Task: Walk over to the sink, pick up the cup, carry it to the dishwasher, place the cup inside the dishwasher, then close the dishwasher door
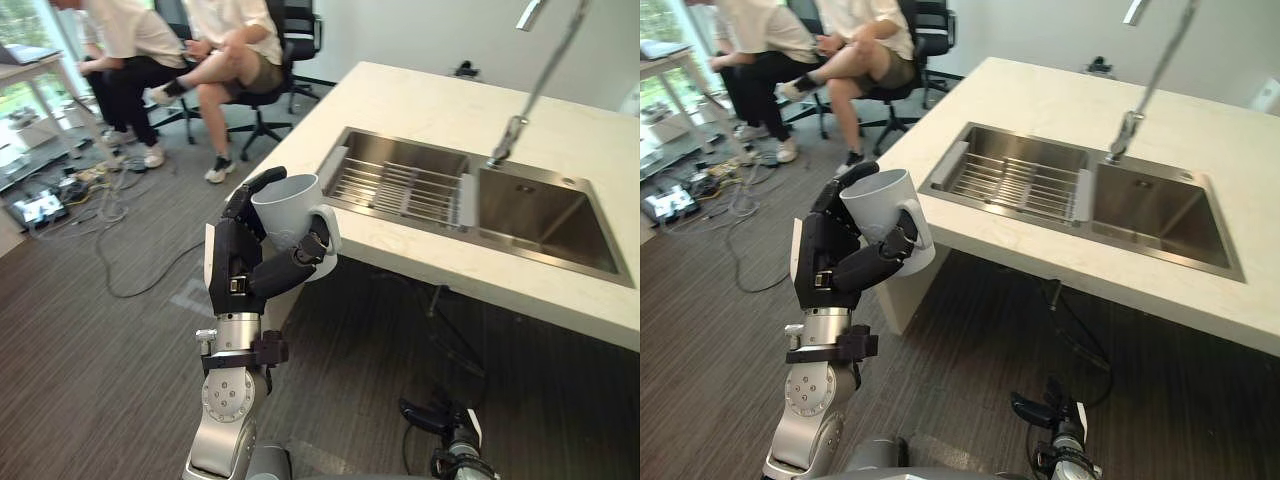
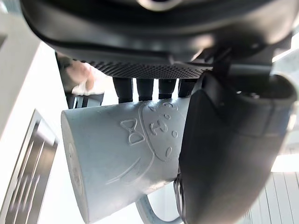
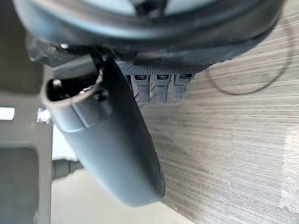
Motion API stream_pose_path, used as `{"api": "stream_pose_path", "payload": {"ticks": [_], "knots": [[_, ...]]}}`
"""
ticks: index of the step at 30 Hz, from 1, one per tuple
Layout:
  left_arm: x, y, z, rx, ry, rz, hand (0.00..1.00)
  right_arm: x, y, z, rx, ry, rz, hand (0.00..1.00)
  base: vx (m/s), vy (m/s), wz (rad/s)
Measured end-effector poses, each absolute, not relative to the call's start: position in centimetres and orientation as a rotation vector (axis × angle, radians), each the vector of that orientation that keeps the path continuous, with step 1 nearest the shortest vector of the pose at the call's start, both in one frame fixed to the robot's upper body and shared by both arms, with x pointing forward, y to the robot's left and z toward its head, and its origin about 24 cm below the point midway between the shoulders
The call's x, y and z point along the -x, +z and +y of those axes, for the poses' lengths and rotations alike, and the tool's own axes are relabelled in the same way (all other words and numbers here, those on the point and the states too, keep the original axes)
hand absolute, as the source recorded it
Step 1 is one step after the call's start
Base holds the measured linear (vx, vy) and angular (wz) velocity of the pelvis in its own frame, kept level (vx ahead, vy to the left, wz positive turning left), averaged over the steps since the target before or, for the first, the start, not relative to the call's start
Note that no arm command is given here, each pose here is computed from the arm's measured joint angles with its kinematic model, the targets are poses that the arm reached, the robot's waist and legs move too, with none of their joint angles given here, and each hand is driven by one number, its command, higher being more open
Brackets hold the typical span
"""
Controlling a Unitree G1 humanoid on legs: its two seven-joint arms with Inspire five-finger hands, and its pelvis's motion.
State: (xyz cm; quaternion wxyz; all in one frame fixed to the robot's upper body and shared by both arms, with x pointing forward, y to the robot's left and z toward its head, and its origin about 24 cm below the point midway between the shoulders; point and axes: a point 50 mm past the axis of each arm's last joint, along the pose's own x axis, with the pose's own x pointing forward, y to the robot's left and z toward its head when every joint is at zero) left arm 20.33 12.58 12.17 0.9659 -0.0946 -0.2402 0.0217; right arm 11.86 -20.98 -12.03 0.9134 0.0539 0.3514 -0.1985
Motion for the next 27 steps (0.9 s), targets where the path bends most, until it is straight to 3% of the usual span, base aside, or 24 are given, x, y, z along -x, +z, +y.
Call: {"api": "stream_pose_path", "payload": {"ticks": [9, 19, 27], "knots": [[-19.9, 11.2, 12.6, 0.176, 0.04, -0.423, 0.3, -12.3, -12.0, -18.9, -0.141, -0.34, 0.725, 0.9, 0.26, 0.118, 0.82], [-19.8, 10.9, 9.9, 0.221, -0.086, -0.404, 0.3, -12.8, -10.6, -19.8, -0.102, -0.353, 0.65, 0.9, 0.25, -0.207, 1.36], [-19.8, 10.8, 11.2, 0.222, -0.036, -0.404, 0.3, -12.5, -10.6, -19.0, -0.126, -0.365, 0.645, 0.9, 0.06, -0.049, 0.84]]}}
